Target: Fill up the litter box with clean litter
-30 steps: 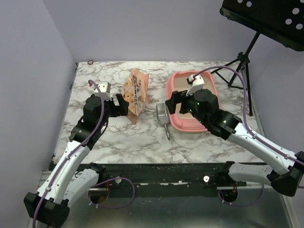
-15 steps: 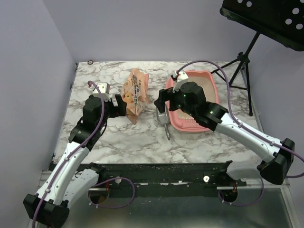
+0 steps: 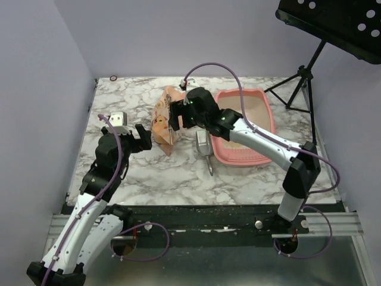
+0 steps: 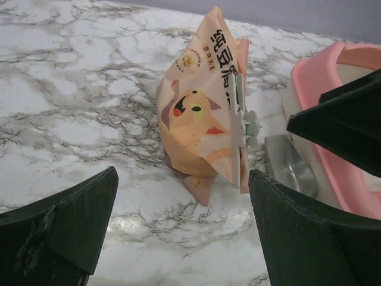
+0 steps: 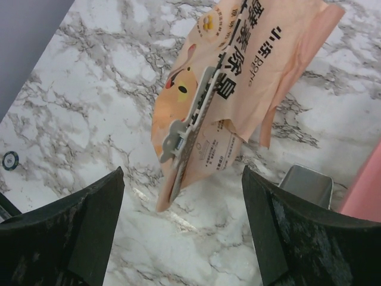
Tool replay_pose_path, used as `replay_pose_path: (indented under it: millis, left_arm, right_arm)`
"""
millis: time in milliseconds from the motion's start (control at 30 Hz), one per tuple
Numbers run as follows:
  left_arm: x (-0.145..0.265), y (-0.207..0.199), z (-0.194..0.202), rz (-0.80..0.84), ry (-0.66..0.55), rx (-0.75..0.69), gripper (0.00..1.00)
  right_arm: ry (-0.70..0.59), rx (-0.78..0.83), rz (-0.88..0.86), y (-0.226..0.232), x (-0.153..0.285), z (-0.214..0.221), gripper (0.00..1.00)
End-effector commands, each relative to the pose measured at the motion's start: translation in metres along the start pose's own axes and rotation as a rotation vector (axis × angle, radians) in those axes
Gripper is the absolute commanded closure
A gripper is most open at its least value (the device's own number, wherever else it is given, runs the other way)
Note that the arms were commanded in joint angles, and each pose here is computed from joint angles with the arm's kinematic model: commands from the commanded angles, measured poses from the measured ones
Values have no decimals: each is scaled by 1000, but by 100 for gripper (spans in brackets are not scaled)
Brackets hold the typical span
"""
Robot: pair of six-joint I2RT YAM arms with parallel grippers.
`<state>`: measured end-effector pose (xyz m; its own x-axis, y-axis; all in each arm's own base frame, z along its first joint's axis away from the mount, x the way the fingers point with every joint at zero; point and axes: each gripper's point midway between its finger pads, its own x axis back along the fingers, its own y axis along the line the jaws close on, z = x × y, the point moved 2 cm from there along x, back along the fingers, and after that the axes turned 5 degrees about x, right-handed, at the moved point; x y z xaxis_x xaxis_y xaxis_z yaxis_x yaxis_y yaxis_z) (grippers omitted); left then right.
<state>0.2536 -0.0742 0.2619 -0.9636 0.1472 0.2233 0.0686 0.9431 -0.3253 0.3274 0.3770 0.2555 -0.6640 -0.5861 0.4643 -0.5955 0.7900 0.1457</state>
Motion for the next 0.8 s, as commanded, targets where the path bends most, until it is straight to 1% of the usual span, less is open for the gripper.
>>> replay_pose_path:
  millis: [0,133,233,333,500,767]
  left_arm:
    - [5,8,-2,-33,-41,21,1]
    - [5,9,-3,-45,-36,22,1]
    - [5,8,-4,-37,-39,28,1]
    - [6,7,-4,-28,-40,33,1]
    - [6,5,-4,-19,-42,37,1]
    - [8,4,-5,-8,-44,39,1]
  right_arm:
    - [76,-6,15,15,-19,9,14]
    - [128,-26,48,20,-35,22,17]
    - [138,-49,100,17,-44,31,18]
    - [131,-71,124,18,-50,34,20]
    - [112,-106,192,15,-60,39,26]
    - [97,-141,239,13,-75,45,34]
